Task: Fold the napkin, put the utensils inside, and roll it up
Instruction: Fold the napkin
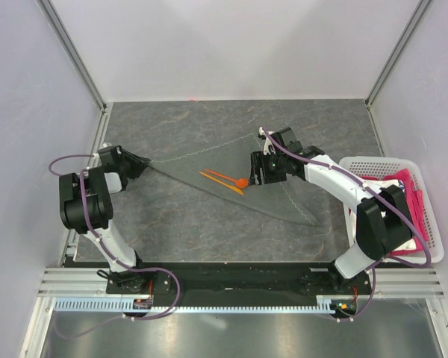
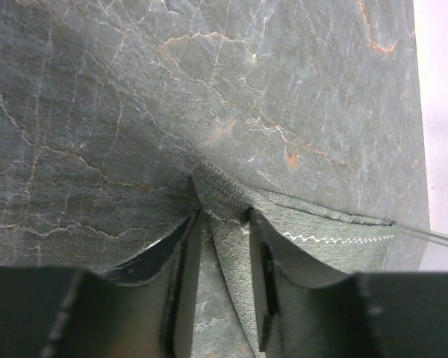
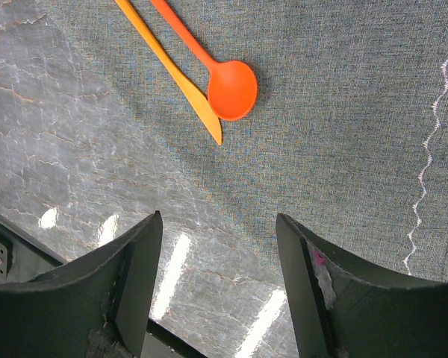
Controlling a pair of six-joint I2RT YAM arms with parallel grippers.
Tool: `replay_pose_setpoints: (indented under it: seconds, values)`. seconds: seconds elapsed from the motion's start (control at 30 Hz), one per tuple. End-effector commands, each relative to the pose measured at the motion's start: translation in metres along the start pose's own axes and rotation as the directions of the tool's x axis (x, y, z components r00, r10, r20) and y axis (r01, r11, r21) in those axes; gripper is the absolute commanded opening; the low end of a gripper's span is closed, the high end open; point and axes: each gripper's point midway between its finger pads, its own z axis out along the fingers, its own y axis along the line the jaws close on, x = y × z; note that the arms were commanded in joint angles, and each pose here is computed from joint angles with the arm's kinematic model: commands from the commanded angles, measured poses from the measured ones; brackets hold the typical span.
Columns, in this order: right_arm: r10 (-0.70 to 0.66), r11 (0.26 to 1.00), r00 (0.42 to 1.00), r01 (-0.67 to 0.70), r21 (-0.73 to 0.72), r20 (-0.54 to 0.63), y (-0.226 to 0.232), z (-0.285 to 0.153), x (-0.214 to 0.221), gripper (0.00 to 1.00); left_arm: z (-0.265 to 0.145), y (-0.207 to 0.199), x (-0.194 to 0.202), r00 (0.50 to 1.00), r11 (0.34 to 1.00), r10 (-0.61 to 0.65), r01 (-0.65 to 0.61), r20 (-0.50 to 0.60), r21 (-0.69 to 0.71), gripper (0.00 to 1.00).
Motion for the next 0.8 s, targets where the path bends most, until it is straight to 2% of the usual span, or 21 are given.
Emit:
replay_pose_setpoints:
  seconds: [0.0,0.4,0.6,0.77]
  values:
    - [-0.007,1.0,0.999,0.007,-0.003,0.046,0.004,-0.005,-0.013,0.7,0.004,-0.013,-0.014,0.999,0.998,0.027,-0.028,0.028,0.055,0.35]
    - [-0.004,1.0,0.999,0.004,0.0,0.04,0.003,-0.005,-0.01,0.71,0.006,-0.006,-0.015,1.0,0.999,0.025,-0.026,0.019,0.024,0.16]
    - [-0.004,1.0,0.999,0.004,0.006,0.043,0.002,-0.005,-0.011,0.71,0.007,-0.013,-0.018,0.998,0.997,0.055,-0.056,0.012,0.051,0.02]
    - [-0.001,1.0,0.999,0.001,0.018,0.035,-0.001,-0.003,-0.009,0.71,0.003,-0.027,-0.023,0.993,0.987,0.116,-0.118,0.029,0.106,0.02]
